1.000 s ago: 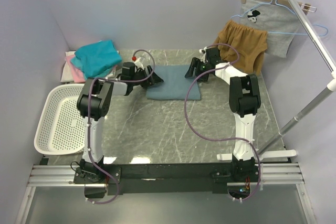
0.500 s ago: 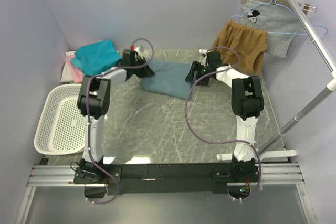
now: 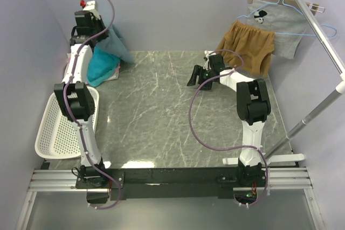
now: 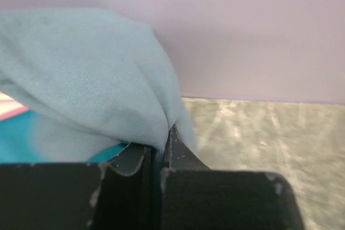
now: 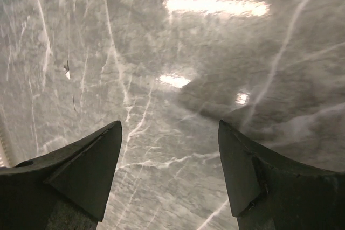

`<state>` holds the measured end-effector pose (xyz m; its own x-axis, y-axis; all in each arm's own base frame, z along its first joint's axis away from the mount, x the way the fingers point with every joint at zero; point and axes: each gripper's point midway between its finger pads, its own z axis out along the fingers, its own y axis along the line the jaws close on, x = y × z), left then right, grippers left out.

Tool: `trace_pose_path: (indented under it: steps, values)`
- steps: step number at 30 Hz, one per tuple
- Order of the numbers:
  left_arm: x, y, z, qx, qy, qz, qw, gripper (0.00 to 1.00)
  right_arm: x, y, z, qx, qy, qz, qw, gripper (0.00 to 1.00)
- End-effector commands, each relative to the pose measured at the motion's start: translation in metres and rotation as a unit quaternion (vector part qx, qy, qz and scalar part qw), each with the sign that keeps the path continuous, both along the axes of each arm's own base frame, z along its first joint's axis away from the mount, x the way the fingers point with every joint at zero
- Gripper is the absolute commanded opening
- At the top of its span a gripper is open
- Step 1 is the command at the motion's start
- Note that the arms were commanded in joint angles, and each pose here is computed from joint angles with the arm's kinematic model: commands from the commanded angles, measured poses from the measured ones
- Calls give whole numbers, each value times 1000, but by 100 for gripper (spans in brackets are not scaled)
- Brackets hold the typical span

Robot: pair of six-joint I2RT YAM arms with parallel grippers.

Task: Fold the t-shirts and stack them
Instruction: Put the neatly folded tshirt into the corner of the board with the left arm

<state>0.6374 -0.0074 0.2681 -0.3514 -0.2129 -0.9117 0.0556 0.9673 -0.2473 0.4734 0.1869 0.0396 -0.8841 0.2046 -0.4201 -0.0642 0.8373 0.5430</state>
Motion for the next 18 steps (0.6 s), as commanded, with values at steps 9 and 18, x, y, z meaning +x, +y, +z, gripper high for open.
trace_pose_path:
  steps: [9,18]
  values:
    - [-49,135,-14,12,-1,171,985,1,-15,32,-2,-1,7,49,999,78]
    - [-76,221,-59,-57,34,251,966,22,-28,40,-14,-5,21,69,997,79]
